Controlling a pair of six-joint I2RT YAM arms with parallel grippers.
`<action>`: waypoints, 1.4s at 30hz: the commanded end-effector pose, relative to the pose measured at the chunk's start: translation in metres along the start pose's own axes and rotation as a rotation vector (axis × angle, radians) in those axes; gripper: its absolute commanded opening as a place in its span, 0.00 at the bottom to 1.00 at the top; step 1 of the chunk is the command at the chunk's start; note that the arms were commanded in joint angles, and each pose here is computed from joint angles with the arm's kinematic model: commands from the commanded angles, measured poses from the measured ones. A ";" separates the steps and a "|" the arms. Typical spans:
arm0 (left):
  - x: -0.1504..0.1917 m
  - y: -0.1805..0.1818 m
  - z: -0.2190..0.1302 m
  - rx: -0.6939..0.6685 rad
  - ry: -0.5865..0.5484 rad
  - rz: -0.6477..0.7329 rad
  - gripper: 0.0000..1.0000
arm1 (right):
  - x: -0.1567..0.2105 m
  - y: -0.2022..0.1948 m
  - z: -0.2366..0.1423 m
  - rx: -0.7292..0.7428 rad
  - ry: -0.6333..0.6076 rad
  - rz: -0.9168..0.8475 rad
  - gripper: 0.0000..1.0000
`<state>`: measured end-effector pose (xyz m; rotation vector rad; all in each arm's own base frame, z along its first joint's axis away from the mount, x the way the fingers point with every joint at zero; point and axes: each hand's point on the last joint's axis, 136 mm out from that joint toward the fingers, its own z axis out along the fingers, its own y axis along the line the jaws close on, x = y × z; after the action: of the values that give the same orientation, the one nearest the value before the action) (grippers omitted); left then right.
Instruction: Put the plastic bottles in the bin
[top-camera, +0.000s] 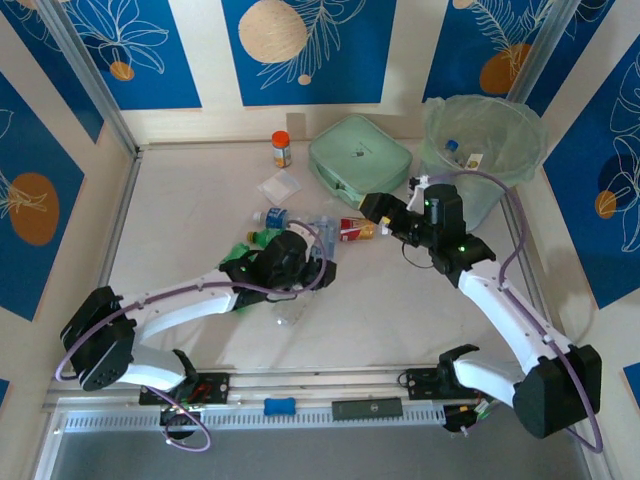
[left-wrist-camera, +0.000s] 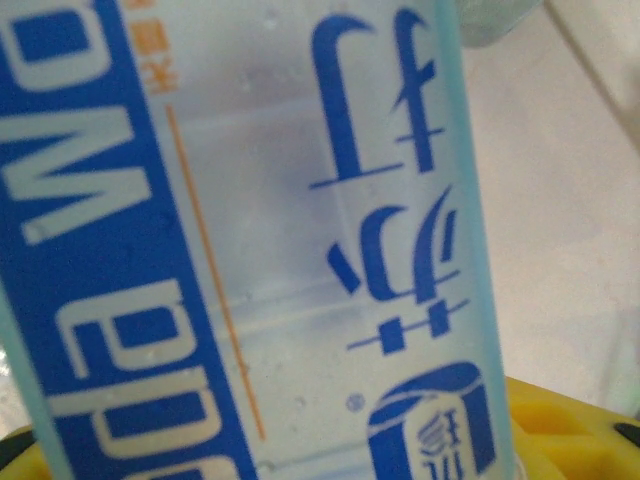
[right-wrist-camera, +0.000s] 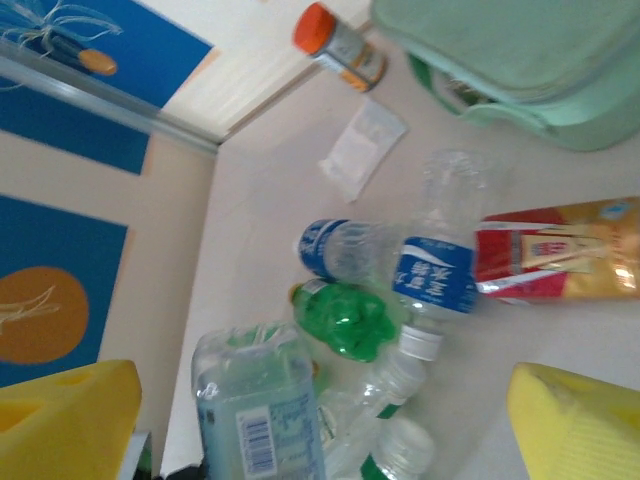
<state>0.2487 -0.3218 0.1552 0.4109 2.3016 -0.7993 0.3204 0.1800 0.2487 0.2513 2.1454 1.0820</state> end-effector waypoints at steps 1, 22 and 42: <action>-0.031 -0.023 -0.011 0.183 -0.103 -0.020 0.49 | 0.009 0.034 0.005 -0.175 0.051 -0.071 0.91; -0.046 -0.051 -0.023 0.408 -0.150 0.000 0.47 | 0.050 0.063 0.050 -0.248 0.202 -0.188 0.82; -0.045 -0.038 -0.038 0.358 -0.193 -0.009 0.89 | 0.044 0.051 0.060 -0.163 0.186 -0.177 0.52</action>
<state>0.2449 -0.3374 0.2083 0.4646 2.0529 -1.2086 0.3154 0.2774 0.2322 -0.1242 2.1993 1.2620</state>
